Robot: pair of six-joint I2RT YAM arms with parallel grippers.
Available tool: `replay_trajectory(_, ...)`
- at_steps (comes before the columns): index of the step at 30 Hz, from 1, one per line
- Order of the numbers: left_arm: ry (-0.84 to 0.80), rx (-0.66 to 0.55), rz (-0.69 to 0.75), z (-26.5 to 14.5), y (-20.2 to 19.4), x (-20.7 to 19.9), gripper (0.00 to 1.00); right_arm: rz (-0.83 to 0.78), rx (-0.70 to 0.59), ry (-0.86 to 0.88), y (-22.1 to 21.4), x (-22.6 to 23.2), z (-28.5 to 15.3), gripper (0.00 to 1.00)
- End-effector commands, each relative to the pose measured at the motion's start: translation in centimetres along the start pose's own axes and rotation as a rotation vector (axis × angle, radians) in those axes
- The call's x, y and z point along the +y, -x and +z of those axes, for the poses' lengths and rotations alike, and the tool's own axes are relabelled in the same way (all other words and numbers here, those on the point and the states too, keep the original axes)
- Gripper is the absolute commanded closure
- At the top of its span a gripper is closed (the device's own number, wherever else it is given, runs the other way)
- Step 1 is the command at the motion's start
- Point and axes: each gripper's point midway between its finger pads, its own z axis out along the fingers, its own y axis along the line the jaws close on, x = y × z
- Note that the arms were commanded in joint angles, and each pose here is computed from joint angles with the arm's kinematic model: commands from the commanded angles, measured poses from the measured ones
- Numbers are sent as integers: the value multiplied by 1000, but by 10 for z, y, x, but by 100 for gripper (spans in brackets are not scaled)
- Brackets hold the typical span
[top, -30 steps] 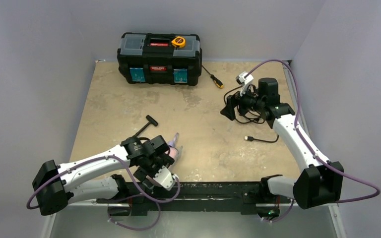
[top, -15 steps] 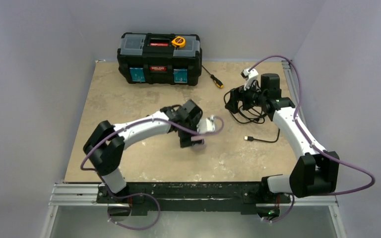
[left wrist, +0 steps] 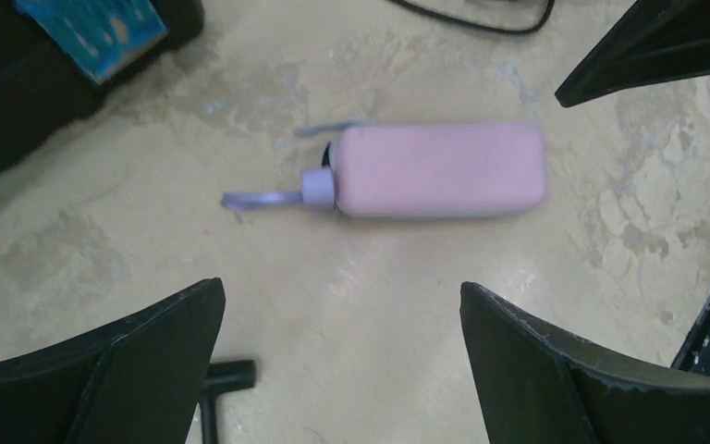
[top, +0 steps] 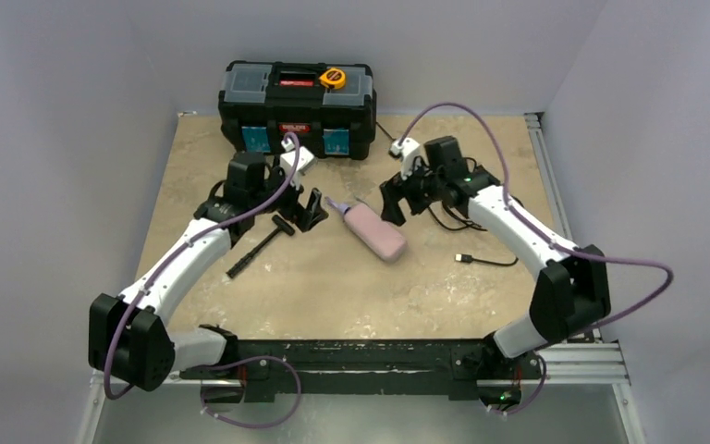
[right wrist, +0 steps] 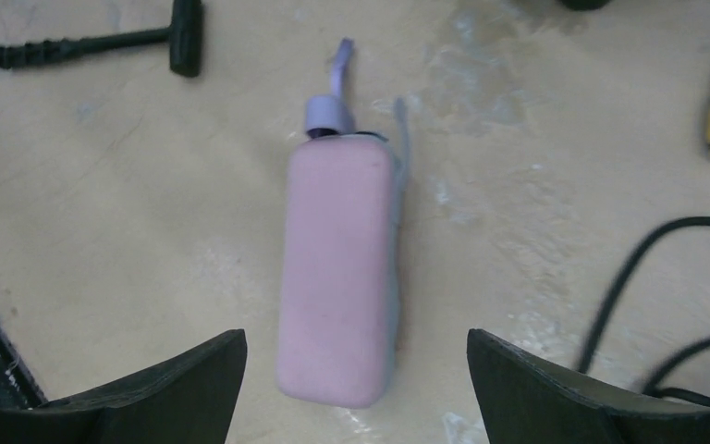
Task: Open the umbrella
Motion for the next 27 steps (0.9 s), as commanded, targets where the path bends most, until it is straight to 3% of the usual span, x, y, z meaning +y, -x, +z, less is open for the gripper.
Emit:
replay_trajectory(1,-38,-14,-89,7,-37,-9,1,-56,94,1,-14,20,28,12)
replay_trajectory(5,-78,-33,-157,9,-58,-22,6,-122,161,75,-35,41,56,17)
replay_trajectory(12,-98,-53,-98,15,-73,-28,18,-127,314,133,-67,38,90,14)
replay_trajectory(18,-148,-52,-57,26,-77,-49,28,-206,368,285,-96,49,86,48)
replay_trajectory(23,-145,-59,88,34,-96,-70,35,-198,466,395,-129,39,70,62)
replay_trajectory(27,-122,-31,72,45,-115,-72,43,-246,489,415,-142,32,59,65)
